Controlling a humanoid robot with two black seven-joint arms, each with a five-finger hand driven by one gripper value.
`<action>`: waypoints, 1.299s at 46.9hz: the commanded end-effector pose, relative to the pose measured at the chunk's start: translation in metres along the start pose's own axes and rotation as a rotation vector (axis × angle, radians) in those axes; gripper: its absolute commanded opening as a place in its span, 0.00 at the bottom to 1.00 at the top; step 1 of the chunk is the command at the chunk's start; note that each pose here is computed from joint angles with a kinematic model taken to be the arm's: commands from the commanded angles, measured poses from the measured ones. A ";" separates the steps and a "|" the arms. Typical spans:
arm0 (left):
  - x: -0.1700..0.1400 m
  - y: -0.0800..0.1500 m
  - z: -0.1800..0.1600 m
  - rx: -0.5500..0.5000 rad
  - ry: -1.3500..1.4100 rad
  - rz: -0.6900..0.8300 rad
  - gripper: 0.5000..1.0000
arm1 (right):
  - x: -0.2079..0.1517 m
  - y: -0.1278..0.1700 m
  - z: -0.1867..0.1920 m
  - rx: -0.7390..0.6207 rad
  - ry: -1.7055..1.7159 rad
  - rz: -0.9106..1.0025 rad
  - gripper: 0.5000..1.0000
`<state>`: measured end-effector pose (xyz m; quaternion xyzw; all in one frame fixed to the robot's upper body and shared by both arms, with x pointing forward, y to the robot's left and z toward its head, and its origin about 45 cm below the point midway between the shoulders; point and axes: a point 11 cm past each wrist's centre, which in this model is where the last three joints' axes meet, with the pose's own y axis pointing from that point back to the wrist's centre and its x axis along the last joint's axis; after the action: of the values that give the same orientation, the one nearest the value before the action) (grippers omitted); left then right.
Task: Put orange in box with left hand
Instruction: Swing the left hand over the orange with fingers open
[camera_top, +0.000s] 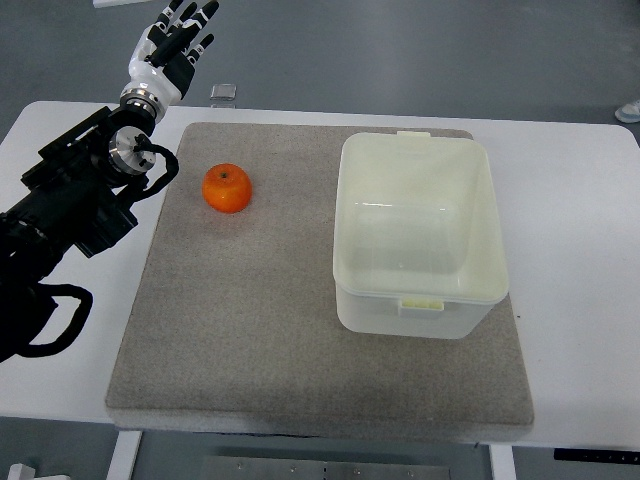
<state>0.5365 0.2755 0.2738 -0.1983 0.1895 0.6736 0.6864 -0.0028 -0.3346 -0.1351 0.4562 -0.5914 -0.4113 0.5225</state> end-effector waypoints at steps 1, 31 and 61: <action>-0.002 0.000 -0.001 0.003 -0.009 0.007 0.94 | 0.000 0.000 0.000 0.000 0.000 0.000 0.89; -0.042 0.001 0.001 0.097 -0.336 -0.221 0.94 | 0.000 0.000 0.000 0.000 0.000 0.000 0.89; -0.069 0.032 0.010 0.201 -1.025 -0.591 0.92 | 0.001 0.000 0.000 0.000 0.000 0.002 0.89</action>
<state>0.5087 0.2199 0.3191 0.1522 -0.1422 0.4606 0.8628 -0.0028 -0.3349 -0.1350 0.4560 -0.5916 -0.4110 0.5227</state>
